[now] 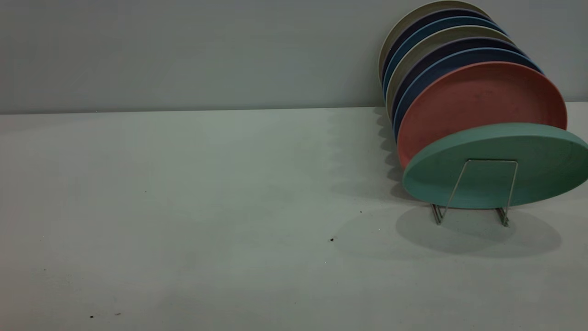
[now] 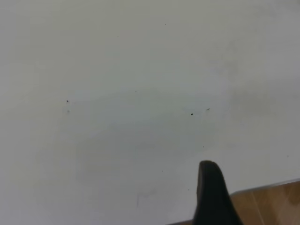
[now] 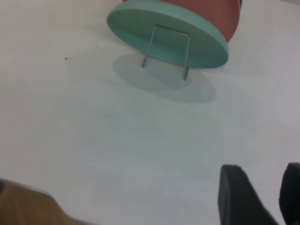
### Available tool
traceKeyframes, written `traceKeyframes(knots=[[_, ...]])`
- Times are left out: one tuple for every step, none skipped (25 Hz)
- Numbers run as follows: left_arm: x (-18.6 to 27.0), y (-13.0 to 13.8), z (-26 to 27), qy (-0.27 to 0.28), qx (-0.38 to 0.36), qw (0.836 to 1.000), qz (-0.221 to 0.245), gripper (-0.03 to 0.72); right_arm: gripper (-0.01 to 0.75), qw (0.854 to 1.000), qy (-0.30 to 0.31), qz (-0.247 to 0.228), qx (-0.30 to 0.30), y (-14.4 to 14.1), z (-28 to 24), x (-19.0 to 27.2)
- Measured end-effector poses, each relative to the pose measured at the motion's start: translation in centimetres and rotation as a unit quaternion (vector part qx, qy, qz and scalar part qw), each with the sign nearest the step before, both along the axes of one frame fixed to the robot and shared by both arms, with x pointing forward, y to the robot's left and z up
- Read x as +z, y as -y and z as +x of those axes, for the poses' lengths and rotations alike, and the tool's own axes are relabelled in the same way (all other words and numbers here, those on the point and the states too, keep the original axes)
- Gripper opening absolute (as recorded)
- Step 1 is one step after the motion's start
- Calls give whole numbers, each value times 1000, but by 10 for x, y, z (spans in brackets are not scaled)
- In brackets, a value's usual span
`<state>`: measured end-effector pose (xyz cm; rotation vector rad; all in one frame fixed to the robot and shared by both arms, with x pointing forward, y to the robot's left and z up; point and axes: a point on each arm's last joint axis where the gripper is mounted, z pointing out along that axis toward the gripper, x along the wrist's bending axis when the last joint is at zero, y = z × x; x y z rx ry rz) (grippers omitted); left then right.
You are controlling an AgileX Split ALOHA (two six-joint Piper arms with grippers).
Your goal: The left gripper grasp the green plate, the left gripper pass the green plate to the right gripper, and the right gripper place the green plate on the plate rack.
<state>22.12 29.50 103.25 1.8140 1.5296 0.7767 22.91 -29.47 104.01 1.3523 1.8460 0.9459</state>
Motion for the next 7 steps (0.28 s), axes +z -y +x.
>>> traceKeyframes(knots=[[0, 0, 0, 0, 0, 1000, 0, 487, 239, 1000, 0, 0, 0, 0, 0, 0], [0, 0, 0, 0, 0, 1000, 0, 487, 239, 1000, 0, 0, 0, 0, 0, 0], [0, 0, 0, 0, 0, 1000, 0, 487, 239, 1000, 0, 2, -1, 0, 0, 0], [0, 0, 0, 0, 0, 1000, 0, 487, 239, 1000, -1, 5, -4, 0, 0, 0], [0, 0, 0, 0, 0, 1000, 0, 487, 239, 1000, -2, 7, -7, 0, 0, 0], [0, 0, 0, 0, 0, 1000, 0, 487, 239, 1000, -2, 9, -12, 1, 0, 0], [0, 0, 0, 0, 0, 1000, 0, 487, 239, 1000, -2, 10, -17, 2, 0, 0]])
